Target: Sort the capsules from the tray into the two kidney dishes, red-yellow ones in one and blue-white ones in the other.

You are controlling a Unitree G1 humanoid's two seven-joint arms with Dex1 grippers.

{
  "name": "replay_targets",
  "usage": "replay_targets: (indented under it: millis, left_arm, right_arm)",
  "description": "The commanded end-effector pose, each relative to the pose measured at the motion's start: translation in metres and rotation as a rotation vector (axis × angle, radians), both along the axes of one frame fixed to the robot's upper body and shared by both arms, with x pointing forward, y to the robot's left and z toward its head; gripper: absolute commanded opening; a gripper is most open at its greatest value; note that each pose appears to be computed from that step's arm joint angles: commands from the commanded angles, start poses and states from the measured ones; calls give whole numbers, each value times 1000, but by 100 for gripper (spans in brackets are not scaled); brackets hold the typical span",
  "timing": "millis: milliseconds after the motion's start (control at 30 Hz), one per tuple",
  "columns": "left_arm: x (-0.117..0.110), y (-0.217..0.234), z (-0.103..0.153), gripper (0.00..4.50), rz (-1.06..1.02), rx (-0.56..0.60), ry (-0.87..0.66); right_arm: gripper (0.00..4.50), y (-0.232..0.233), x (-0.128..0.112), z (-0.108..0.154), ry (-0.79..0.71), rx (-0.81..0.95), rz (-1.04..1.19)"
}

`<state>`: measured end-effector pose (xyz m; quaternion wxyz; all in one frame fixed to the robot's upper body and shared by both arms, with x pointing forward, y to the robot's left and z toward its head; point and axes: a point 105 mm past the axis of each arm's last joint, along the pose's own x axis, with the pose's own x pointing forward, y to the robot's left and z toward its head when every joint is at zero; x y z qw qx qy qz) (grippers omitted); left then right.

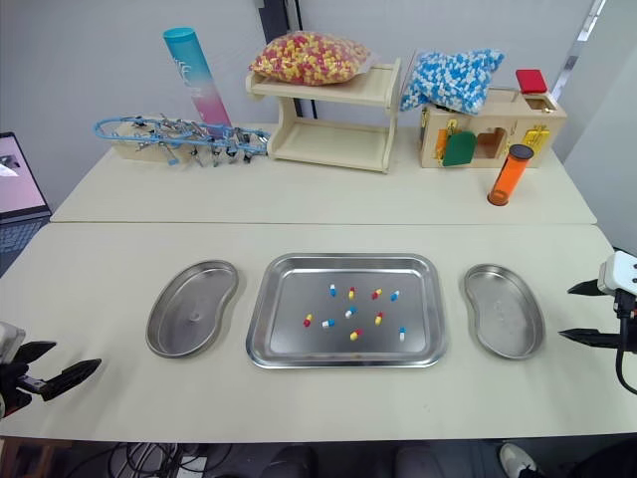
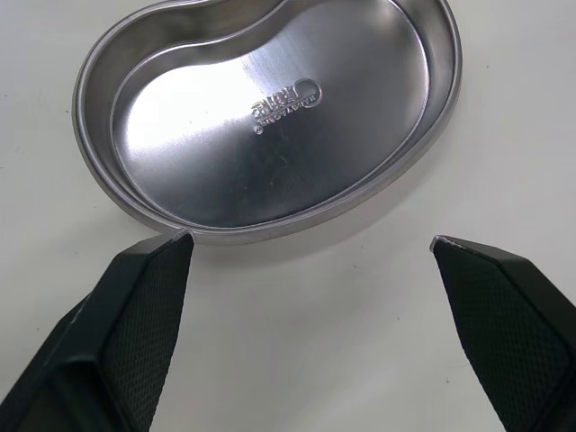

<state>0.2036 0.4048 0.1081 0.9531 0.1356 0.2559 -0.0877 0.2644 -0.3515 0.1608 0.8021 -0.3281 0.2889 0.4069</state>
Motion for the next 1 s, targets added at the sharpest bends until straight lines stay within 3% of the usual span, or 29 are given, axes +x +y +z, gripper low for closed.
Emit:
replay_targets:
  millis: [33, 533, 1000]
  left_arm:
    - [-4, 2, 8, 450, -36, 8, 11]
    - [-12, 17, 10, 450, -21, -58, -44]
    - [-13, -11, 11, 450, -147, -175, -5]
  right_arm:
    - [447, -3, 2, 8, -31, -15, -1]
    - [447, -10, 2, 13, -9, -22, -12]
    - [447, -12, -3, 17, 21, -21, -34]
